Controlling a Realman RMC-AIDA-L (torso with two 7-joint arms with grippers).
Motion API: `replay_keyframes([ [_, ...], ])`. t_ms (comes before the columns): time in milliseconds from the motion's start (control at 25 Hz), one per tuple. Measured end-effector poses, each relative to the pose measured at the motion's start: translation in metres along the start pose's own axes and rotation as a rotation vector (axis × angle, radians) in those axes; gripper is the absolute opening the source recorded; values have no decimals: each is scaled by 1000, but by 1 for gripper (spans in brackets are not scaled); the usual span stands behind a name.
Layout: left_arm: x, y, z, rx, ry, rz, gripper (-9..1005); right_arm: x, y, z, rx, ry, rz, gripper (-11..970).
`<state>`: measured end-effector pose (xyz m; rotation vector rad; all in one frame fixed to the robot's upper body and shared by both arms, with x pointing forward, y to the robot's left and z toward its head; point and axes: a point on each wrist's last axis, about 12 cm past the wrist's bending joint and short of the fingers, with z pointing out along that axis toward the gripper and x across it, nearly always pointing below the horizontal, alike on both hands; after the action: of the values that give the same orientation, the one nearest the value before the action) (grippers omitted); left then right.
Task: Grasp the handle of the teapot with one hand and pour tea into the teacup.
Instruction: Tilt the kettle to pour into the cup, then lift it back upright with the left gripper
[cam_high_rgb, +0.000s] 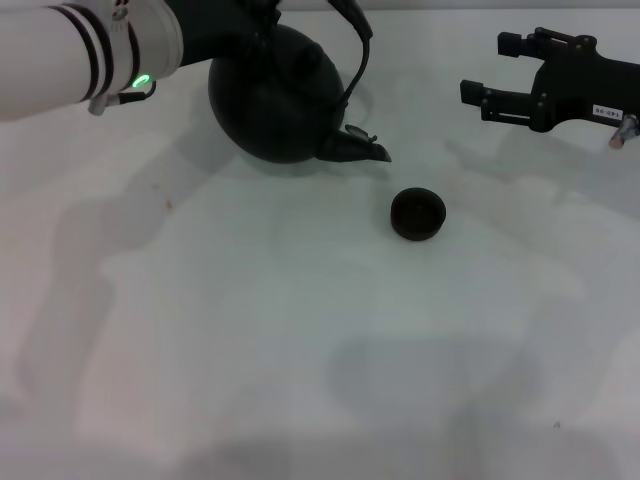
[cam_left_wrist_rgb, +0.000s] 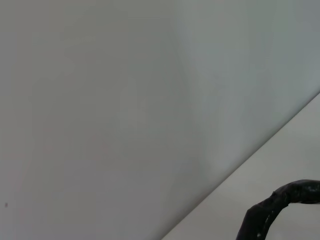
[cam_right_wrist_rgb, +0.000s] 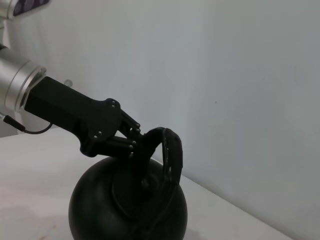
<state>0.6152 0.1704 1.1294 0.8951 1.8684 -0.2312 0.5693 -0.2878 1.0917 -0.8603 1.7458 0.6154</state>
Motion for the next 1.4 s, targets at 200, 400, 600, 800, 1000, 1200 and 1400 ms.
replay_keyframes([
  [200,-5,-3,2,11,-7,4,136,-1,0,1,0,-2,-2,828],
  [400,-8,-8,5,27,-7,23,135,-1,-1,1,2,-3,-1,828],
  [600,-8,-12,6,39,1,39,135,-1,-1,1,6,-1,-1,828],
  [800,-8,-16,7,51,6,56,135,-1,-1,1,9,0,-1,828],
  [1000,-9,-21,10,65,15,68,136,0,-1,1,10,0,0,829],
  [1200,-9,-25,12,61,46,99,136,1,-1,1,12,2,4,829],
  [1400,-13,-27,12,61,44,119,135,2,-1,1,11,4,5,829],
])
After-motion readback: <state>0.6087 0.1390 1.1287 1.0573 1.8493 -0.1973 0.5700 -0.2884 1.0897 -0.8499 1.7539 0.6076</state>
